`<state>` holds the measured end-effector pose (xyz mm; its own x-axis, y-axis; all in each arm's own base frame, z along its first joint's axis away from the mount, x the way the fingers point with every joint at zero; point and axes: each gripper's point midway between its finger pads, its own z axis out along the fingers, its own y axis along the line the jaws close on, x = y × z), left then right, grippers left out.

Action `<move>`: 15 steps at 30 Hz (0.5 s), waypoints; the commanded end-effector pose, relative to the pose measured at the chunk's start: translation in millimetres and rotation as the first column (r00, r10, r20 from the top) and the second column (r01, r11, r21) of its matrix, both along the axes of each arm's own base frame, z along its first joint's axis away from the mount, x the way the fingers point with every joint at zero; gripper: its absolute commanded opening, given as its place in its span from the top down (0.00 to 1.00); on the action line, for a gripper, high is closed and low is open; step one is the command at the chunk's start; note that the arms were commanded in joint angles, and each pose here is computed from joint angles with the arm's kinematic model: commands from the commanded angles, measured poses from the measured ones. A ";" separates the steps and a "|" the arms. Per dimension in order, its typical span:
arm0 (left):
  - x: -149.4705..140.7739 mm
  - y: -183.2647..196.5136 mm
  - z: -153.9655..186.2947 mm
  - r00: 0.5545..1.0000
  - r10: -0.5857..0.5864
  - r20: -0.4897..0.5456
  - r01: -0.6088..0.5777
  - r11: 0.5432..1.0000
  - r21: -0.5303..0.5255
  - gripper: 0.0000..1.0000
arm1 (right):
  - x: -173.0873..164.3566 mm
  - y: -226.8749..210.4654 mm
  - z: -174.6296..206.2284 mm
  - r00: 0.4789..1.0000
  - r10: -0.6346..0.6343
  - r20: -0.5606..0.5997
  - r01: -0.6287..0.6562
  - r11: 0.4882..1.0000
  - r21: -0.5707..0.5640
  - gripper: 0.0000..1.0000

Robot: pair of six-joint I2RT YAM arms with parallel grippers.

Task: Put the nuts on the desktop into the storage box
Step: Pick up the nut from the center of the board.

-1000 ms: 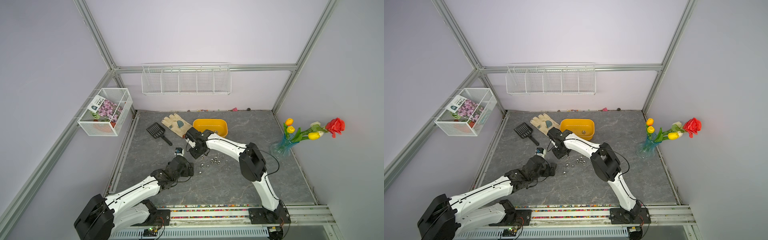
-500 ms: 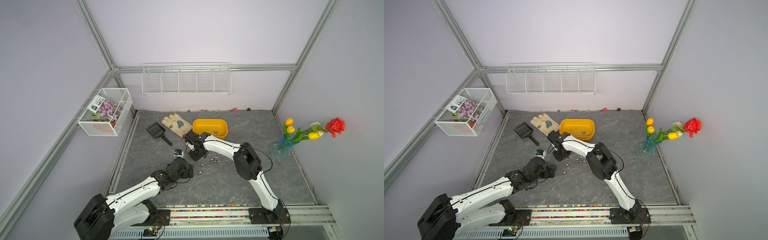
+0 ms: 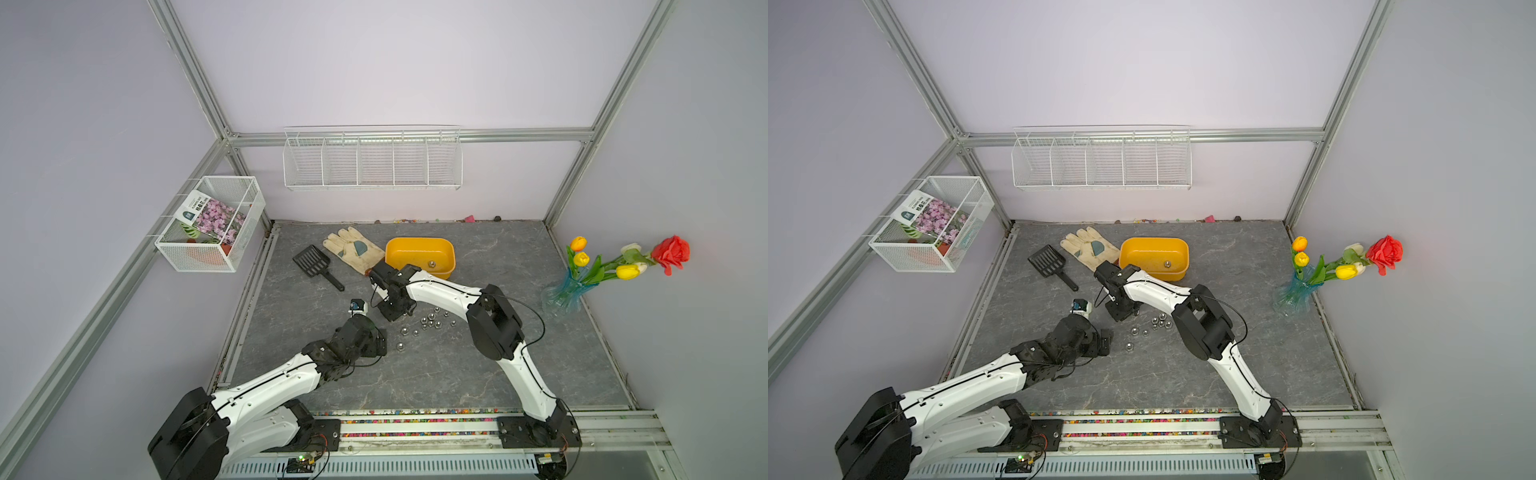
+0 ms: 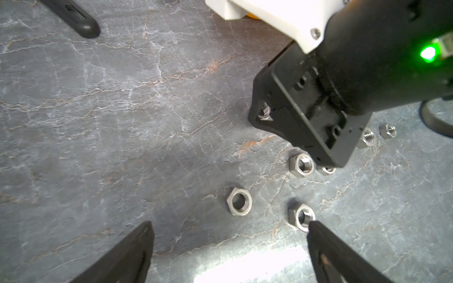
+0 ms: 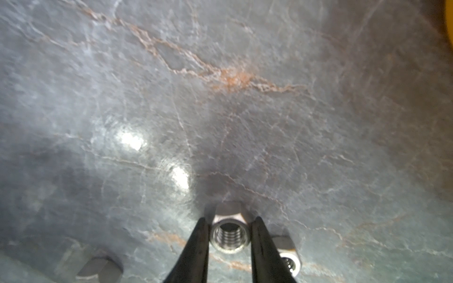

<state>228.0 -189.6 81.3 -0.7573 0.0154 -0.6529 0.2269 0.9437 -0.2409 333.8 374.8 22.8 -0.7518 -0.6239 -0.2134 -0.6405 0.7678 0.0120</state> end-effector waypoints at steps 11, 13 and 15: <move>0.6 -10.7 25.3 0.995 -0.065 0.077 0.069 0.996 -0.052 0.01 | 24.2 -18.0 21.7 0.995 -0.073 0.063 0.074 0.997 -0.002 0.91; 1.9 -16.8 34.0 0.990 -0.093 0.103 0.100 0.993 -0.064 0.01 | 31.8 -22.9 34.6 0.992 -0.095 0.082 0.094 0.995 0.019 0.91; 3.9 -23.0 41.6 0.984 -0.123 0.132 0.133 0.989 -0.066 0.01 | 40.0 -28.9 49.6 0.987 -0.117 0.105 0.114 0.993 0.040 0.91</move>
<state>228.8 -198.2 103.6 -0.7104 0.0253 -0.7034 0.2984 0.9159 -0.2684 354.8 355.8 27.3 -0.7818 -0.5810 -0.2262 -0.5933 0.8048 -0.0169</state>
